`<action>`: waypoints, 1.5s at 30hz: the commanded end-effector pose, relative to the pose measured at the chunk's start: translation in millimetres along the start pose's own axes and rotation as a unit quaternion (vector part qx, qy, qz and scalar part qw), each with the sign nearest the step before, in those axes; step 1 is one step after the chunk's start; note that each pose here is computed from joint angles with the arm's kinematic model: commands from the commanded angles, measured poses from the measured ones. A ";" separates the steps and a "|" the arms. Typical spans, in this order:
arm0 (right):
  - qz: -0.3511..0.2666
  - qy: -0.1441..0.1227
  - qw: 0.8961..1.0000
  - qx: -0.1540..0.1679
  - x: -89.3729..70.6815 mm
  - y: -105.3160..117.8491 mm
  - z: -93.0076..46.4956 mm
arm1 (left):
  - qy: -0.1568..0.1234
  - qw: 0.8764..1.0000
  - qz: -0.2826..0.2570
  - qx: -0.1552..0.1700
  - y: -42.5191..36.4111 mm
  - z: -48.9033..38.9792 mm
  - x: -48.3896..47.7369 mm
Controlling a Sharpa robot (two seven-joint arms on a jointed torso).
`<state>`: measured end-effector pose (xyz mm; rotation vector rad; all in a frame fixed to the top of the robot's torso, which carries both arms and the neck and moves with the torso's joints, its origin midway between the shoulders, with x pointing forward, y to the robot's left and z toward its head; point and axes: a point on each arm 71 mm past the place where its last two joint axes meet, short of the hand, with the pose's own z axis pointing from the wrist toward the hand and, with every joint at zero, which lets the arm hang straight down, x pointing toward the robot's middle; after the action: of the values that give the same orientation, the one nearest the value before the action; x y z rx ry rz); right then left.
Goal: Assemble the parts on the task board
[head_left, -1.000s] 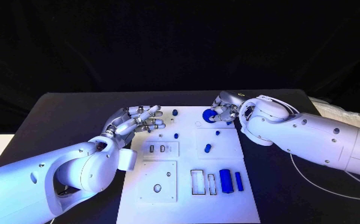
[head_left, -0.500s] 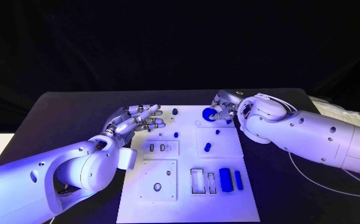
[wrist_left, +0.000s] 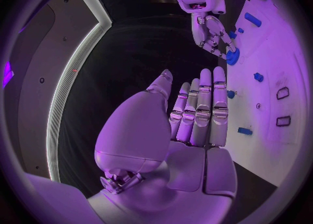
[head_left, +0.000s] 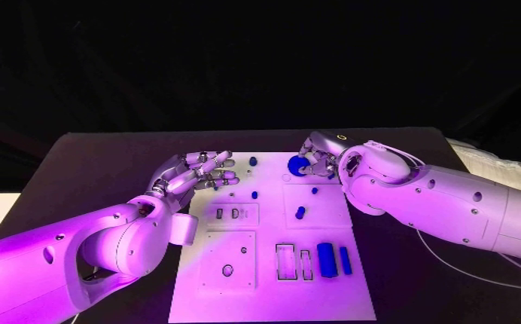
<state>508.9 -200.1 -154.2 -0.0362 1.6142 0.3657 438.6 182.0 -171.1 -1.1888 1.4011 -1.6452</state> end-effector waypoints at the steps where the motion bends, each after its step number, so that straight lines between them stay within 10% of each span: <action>1: 0.006 -0.046 0.999 -0.009 -7.0 7.2 -3.0 | 0.009 1.000 -0.005 0.004 -1.2 0.6 1.6; 20: 0.022 -0.028 0.996 -0.080 8.2 82.3 7.5 | 0.001 1.000 -0.001 0.006 -1.0 2.3 -4.9; 45: 0.019 -0.007 0.996 -0.090 31.1 97.4 19.3 | 0.001 1.000 -0.001 0.005 -1.0 2.4 -5.3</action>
<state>501.7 -98.5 -163.1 -0.1122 1.5616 0.5403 443.3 188.1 -173.2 -1.1929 1.3913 -1.6262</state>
